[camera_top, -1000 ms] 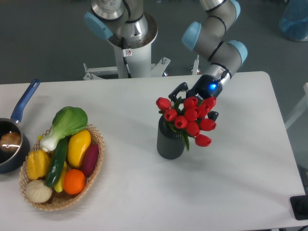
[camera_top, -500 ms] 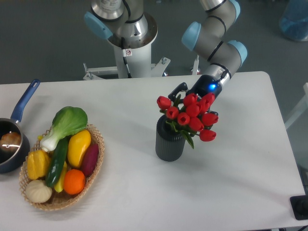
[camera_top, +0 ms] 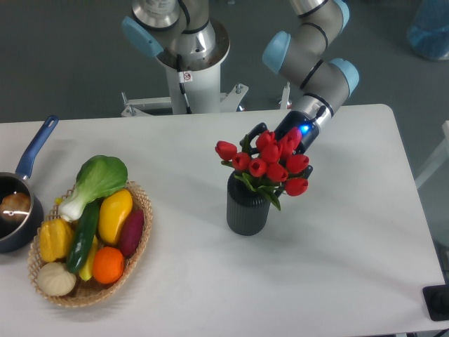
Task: Insert the flowers into the vase
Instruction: 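Push the tulips deeper into the vase and settle the bunch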
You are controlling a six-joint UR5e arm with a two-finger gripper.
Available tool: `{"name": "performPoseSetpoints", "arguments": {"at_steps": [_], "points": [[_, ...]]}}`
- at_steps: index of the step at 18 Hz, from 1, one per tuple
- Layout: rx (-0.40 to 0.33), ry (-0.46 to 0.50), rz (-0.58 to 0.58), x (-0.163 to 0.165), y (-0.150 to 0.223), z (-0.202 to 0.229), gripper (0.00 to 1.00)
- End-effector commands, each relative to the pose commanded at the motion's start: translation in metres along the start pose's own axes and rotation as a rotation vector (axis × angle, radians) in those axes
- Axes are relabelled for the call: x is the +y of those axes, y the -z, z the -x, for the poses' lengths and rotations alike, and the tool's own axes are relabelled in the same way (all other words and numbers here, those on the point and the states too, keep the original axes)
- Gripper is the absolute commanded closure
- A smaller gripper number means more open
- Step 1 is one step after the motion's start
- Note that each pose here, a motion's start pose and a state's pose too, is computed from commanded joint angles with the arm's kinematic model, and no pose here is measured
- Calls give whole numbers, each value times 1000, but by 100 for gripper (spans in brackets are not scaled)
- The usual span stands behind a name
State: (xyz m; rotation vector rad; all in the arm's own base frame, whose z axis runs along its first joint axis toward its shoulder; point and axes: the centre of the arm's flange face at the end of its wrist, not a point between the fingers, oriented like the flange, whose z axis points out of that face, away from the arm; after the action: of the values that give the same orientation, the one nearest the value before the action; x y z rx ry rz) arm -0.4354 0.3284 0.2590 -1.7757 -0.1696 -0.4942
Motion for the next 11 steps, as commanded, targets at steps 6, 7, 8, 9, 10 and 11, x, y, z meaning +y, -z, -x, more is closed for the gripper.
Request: {"name": "performPoseSetpoints", "arguments": {"at_steps": [6,7,8,9,10,11], "points": [[-11,-29,-2,-15,6,-33,0],[-11,-34,-3,-17,6,-40,0],[-10,-33,-1,-17,5,-44,0],[-10,-30,-1,-19,5,-48,0],[-6,-29,1,-18,3,-51,0],[-4,-30,2,-18,2,-54,0]]}}
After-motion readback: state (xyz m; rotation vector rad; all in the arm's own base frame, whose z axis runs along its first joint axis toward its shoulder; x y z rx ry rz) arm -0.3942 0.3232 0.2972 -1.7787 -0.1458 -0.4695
